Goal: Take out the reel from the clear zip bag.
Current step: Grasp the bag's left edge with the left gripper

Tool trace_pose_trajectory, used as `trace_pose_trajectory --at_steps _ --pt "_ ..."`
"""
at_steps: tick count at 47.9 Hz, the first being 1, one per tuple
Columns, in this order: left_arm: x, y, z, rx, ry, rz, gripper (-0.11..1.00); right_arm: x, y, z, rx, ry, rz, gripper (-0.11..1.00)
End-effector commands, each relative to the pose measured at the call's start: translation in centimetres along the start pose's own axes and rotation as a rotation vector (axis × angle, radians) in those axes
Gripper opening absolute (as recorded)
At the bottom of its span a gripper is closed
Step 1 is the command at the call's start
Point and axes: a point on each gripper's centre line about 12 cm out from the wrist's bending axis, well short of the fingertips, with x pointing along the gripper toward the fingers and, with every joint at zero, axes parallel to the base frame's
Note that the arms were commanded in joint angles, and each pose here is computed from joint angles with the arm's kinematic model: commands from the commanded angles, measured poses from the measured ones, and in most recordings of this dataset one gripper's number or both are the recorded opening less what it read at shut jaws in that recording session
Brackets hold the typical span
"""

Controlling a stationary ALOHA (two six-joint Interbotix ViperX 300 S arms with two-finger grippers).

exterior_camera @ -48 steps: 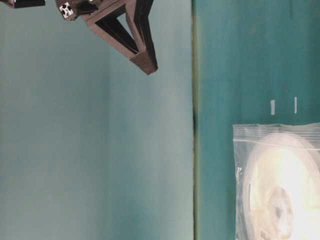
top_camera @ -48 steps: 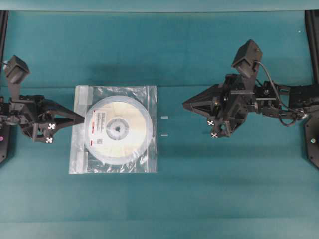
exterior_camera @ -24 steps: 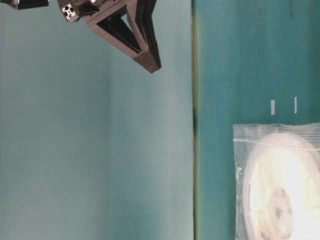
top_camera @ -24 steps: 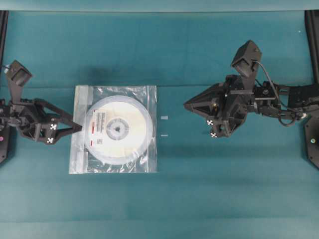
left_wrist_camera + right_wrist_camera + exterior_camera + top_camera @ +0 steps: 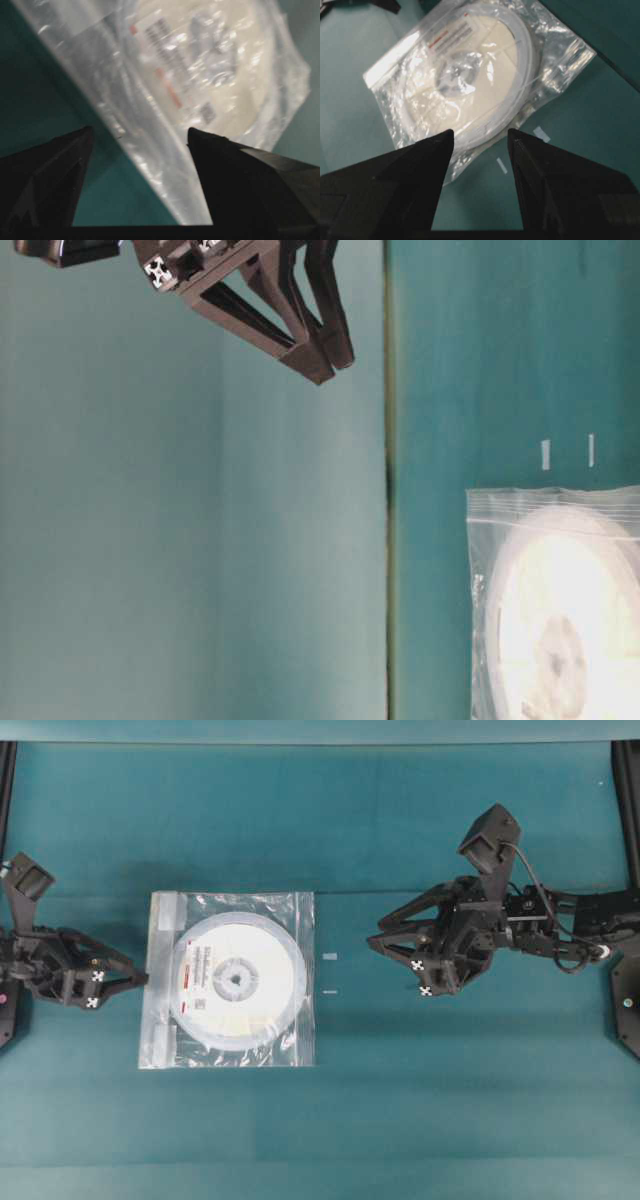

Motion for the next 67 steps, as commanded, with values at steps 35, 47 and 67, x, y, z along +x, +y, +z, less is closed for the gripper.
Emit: trace_pose_trajectory --at_steps 35,47,67 --pt "4.6 0.7 -0.4 -0.092 0.008 0.012 0.84 0.5 0.6 0.8 0.012 -0.015 0.011 0.66" --pt "3.8 0.6 -0.4 -0.095 0.012 0.018 0.7 1.2 -0.2 -0.6 0.012 0.058 -0.029 0.66" --pt "3.3 0.6 -0.3 -0.085 0.055 0.083 0.01 3.8 -0.9 -2.6 0.068 0.145 -0.091 0.67"
